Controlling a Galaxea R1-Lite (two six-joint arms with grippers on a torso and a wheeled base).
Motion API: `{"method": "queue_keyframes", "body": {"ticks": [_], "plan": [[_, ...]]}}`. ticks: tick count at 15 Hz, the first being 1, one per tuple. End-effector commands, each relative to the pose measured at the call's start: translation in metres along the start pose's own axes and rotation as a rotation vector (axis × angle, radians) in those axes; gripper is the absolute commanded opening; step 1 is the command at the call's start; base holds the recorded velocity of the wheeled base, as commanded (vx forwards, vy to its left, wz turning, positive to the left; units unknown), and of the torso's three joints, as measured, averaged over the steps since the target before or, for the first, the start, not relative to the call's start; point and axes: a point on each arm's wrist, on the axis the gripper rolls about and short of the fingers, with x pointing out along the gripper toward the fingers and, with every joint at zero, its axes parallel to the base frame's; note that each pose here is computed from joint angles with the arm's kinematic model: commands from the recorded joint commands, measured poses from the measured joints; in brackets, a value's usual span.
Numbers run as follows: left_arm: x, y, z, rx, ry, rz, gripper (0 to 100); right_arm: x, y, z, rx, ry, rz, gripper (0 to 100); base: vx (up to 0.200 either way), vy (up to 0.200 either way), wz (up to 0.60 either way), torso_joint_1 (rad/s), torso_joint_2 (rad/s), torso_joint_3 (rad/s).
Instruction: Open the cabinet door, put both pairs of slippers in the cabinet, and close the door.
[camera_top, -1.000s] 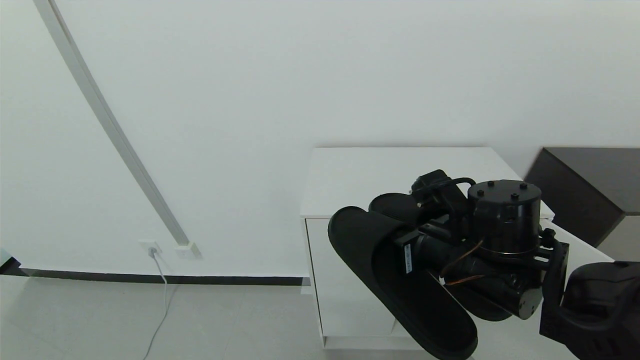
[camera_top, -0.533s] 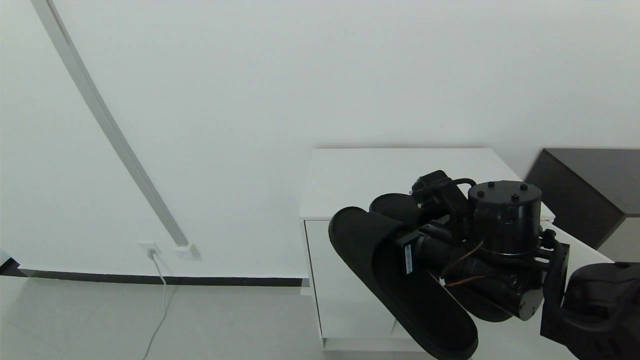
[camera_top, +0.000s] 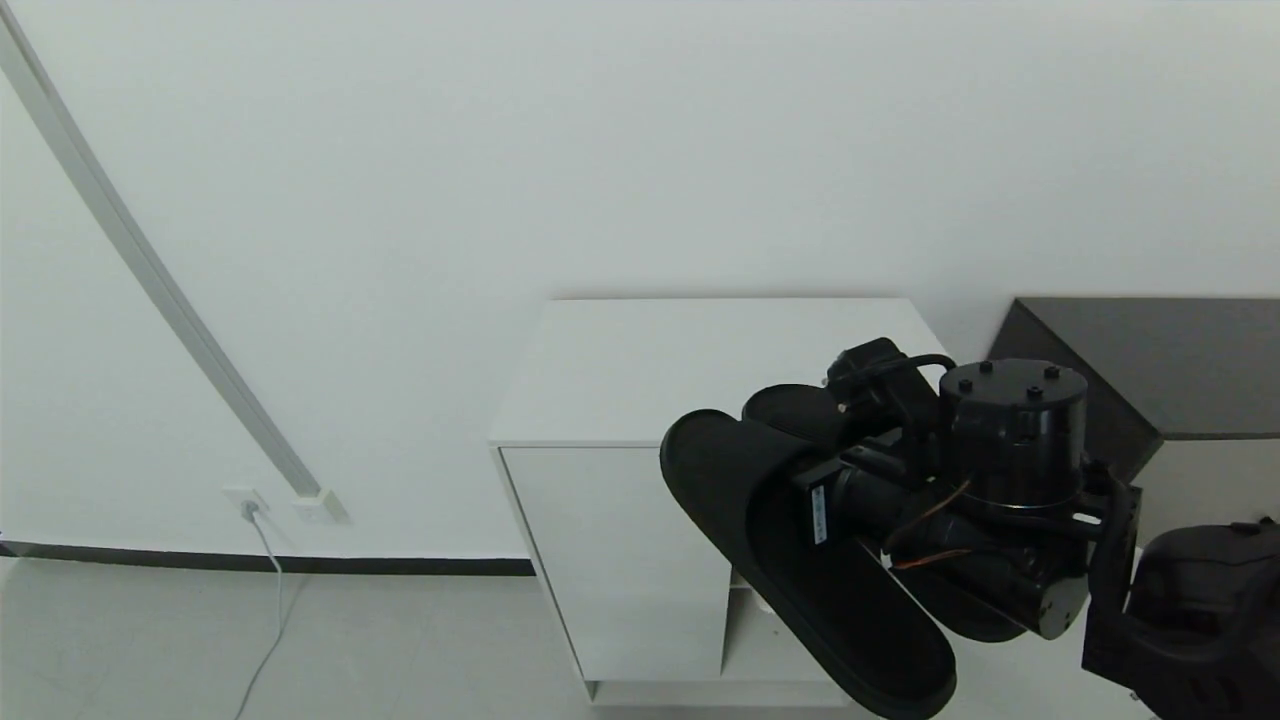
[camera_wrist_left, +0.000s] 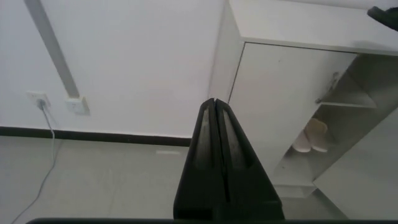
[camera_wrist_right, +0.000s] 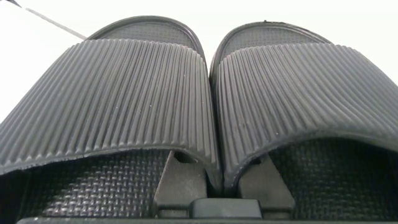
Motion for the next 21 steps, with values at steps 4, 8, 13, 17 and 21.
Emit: {"method": "queue_keyframes", "body": {"ticks": [4,8,13,17,21], "plan": [[0.0,0.0,0.0,0.0,0.001,0.001,0,-0.001,0.001,0.0,0.0,-0.003,-0.013,0,0.0,-0.2,0.0,0.001,0.0,0.002],[0.0,0.0,0.0,-0.003,0.001,0.001,0,-0.002,0.002,0.0,0.004,-0.017,-0.009,0,0.0,-0.2,0.0,0.004,0.0,0.004],[0.0,0.0,0.0,-0.003,0.001,0.001,0,-0.01,0.011,-0.002,-0.003,-0.053,0.038,0,0.0,0.0,0.0,0.0,0.0,0.0],[0.0,0.0,0.0,-0.003,0.001,0.001,0,-0.027,0.023,-0.004,-0.018,-0.051,0.093,0,0.0,0.0,0.0,0.0,0.0,0.0],[0.0,0.0,0.0,-0.003,0.001,0.001,0,-0.036,0.024,-0.01,-0.047,-0.037,0.112,0,0.0,0.0,0.0,0.0,0.0,0.0]]}}
